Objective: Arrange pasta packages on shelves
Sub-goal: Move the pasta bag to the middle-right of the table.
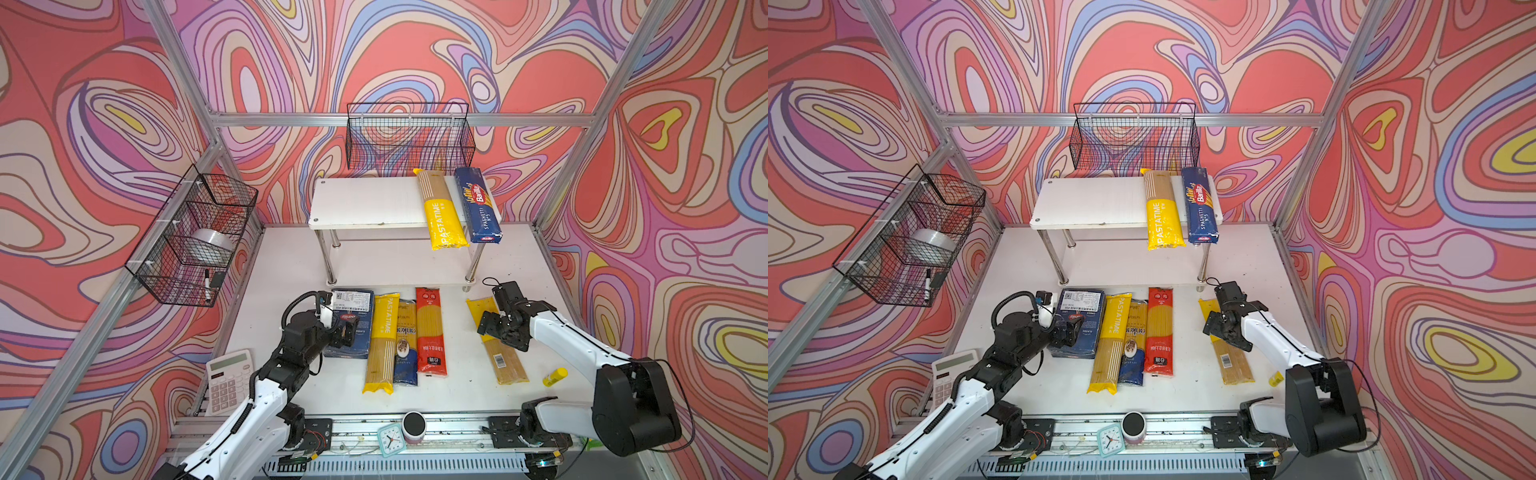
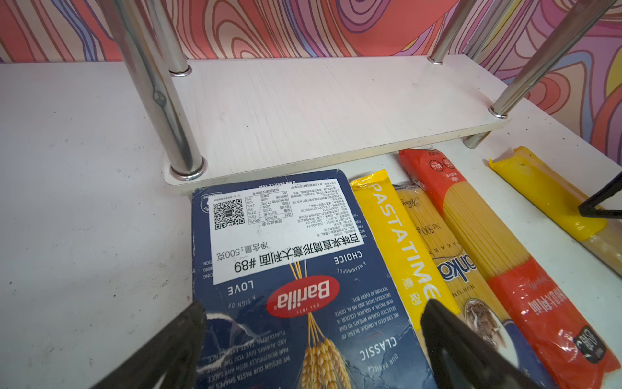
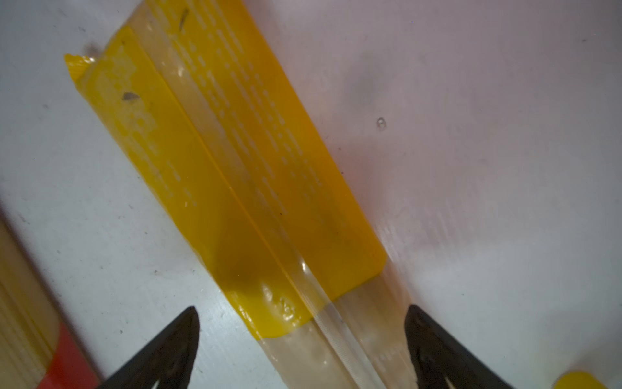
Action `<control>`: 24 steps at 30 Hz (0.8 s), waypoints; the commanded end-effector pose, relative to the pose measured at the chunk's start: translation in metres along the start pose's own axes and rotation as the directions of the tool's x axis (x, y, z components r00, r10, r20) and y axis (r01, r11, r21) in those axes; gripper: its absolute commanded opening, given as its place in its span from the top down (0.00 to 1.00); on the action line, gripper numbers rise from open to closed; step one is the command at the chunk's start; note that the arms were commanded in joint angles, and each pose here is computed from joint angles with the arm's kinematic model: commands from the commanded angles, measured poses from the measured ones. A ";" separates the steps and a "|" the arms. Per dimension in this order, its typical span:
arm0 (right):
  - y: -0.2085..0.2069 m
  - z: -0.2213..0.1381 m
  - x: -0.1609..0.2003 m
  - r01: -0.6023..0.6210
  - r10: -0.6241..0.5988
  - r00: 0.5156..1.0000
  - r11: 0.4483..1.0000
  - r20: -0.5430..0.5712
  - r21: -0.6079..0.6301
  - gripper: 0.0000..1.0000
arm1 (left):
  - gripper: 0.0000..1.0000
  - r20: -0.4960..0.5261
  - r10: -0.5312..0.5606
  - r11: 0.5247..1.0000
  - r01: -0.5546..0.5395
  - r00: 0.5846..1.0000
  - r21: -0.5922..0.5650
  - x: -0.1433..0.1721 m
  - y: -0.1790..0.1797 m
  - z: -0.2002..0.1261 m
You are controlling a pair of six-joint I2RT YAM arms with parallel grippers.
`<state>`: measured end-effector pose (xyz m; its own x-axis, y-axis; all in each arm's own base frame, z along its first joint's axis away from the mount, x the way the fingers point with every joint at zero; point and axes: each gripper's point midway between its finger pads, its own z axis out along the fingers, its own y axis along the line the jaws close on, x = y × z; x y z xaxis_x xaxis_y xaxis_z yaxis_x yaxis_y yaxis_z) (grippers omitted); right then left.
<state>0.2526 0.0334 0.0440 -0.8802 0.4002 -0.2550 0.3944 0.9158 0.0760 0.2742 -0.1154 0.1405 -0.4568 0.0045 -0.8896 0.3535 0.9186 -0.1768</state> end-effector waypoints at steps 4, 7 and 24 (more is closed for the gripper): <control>0.014 0.014 0.018 -0.041 0.035 0.997 0.995 -0.062 -0.096 0.02 | 0.00 0.013 0.011 1.000 -0.011 1.000 0.002 -0.011 -0.003 -0.002; 0.022 0.012 0.033 -0.057 0.043 0.995 0.987 -0.092 -0.149 0.01 | 0.00 0.013 0.010 1.000 -0.010 1.000 -0.002 -0.011 -0.002 -0.001; 0.002 -0.011 0.020 0.006 -0.009 0.999 0.997 0.048 0.070 0.02 | 0.00 0.009 0.012 1.000 -0.012 1.000 0.005 -0.012 -0.003 -0.001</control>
<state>0.2189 0.0522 0.0400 -0.8869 0.3955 -0.2386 0.3939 0.9174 0.0565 0.2763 -0.1162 0.1427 -0.4570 0.0050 -0.8895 0.3536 0.9186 -0.1765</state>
